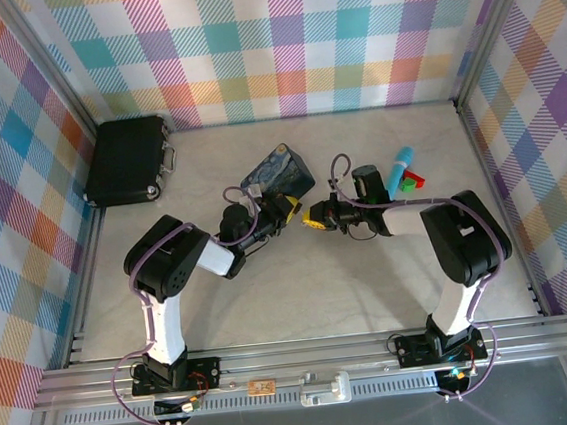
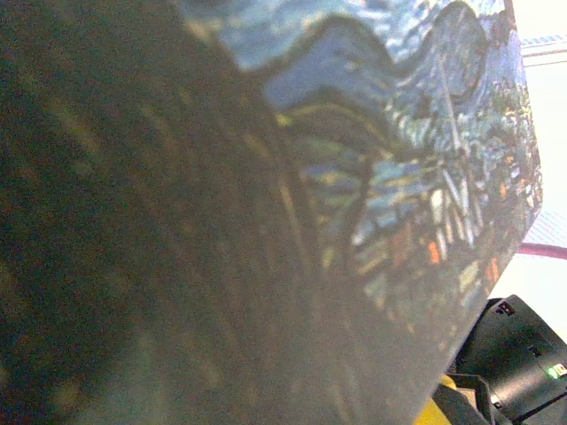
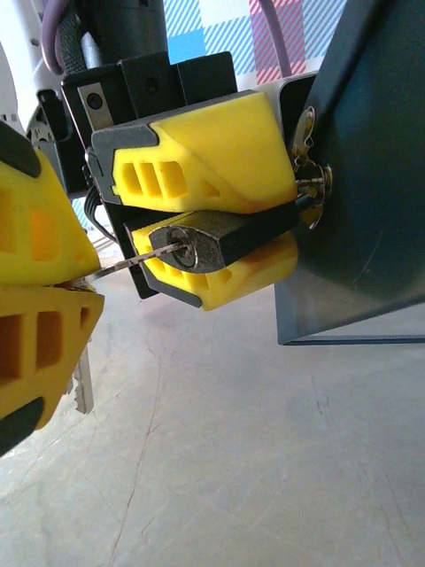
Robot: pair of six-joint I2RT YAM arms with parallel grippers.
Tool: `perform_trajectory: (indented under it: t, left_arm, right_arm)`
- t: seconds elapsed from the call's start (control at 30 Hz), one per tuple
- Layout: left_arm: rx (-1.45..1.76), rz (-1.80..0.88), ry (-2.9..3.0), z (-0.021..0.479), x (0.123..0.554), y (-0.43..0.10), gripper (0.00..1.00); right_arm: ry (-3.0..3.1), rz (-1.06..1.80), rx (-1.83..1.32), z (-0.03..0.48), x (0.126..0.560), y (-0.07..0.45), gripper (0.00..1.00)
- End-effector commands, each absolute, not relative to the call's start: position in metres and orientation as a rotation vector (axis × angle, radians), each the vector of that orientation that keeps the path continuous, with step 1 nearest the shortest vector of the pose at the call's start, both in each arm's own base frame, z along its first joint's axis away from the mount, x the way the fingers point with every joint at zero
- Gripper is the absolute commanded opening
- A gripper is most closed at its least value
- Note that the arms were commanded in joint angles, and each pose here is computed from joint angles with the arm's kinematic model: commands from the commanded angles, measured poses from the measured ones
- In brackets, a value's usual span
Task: Unlock the padlock with the key
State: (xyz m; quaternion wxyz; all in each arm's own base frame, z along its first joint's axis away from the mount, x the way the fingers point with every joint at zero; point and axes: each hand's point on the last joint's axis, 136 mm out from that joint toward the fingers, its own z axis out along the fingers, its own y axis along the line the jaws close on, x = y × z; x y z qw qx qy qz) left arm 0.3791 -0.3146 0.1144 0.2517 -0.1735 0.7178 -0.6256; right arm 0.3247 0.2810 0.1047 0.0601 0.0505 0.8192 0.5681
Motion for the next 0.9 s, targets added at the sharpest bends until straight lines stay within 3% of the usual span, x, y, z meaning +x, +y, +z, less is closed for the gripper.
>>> perform_trajectory:
  t: [0.0, 0.47, 0.63, 0.87]
  left_arm:
    - [-0.328, -1.807, 2.0, 0.117, 0.349, -0.339, 0.0]
    - [-0.306, -1.771, 2.077, 0.1, 0.329, -0.351, 0.0]
    - [-0.308, -1.8, 2.053, 0.11, 0.332, -0.355, 0.0]
    - [-0.261, -1.818, 2.075, 0.116, 0.327, -0.36, 0.0]
  right_arm:
    - [2.371, 1.787, 0.073, 0.133, 0.342, 0.293, 0.0]
    - [2.326, 1.736, 0.317, 0.127, 0.369, 0.287, 0.0]
    - [2.36, 1.673, 0.274, 0.115, 0.369, 0.289, 0.0]
    - [2.395, 1.544, -0.03, 0.111, 0.365, 0.292, 0.0]
